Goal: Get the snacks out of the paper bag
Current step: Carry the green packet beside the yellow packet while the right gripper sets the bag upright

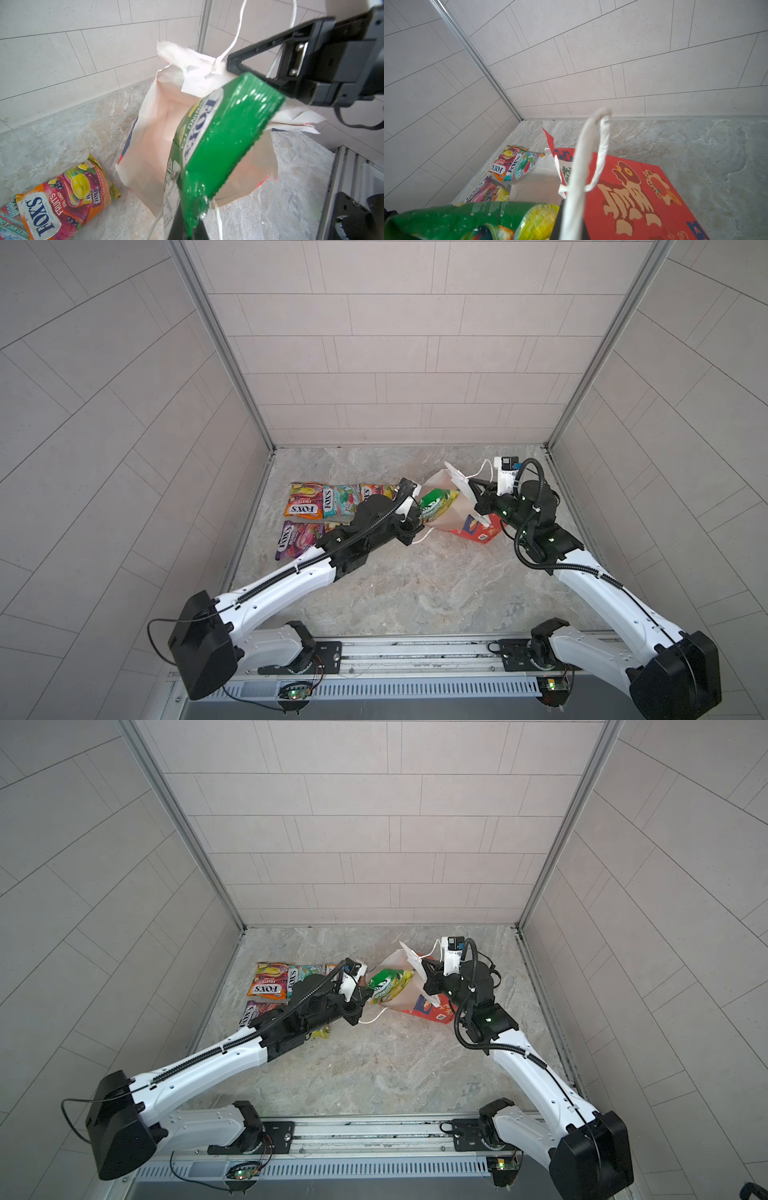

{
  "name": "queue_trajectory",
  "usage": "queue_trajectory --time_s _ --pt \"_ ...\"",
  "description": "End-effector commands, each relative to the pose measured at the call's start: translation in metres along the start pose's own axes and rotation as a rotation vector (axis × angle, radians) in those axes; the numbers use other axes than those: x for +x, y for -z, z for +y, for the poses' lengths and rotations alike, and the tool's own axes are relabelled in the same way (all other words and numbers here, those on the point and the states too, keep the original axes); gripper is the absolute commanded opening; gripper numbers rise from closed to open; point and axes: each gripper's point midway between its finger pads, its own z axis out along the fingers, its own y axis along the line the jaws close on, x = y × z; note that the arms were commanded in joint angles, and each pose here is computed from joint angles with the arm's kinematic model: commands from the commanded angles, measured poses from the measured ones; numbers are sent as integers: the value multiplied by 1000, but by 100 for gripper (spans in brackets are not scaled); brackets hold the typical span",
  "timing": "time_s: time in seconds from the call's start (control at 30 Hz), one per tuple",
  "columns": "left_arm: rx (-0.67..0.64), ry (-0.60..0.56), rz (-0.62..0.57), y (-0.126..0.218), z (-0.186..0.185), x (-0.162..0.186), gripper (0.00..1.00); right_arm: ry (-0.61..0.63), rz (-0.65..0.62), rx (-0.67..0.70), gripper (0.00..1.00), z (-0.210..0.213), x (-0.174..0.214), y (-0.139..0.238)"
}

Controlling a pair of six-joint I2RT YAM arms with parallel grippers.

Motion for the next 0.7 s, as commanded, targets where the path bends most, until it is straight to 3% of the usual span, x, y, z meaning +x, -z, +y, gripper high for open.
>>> queue_trajectory --time_s 0.0,0.27,0.47,0.67 --pt "87 37 -145 28 -15 -55 0 -30 5 47 0 -9 -3 -1" --pt "53 169 -173 67 17 -64 0 -72 -2 117 0 -23 -12 0" --pt "-52 246 -204 108 54 -66 0 -125 -32 179 0 -40 -27 5" --pt "-159 390 -167 125 87 -42 0 -244 -76 207 0 -57 -44 7"
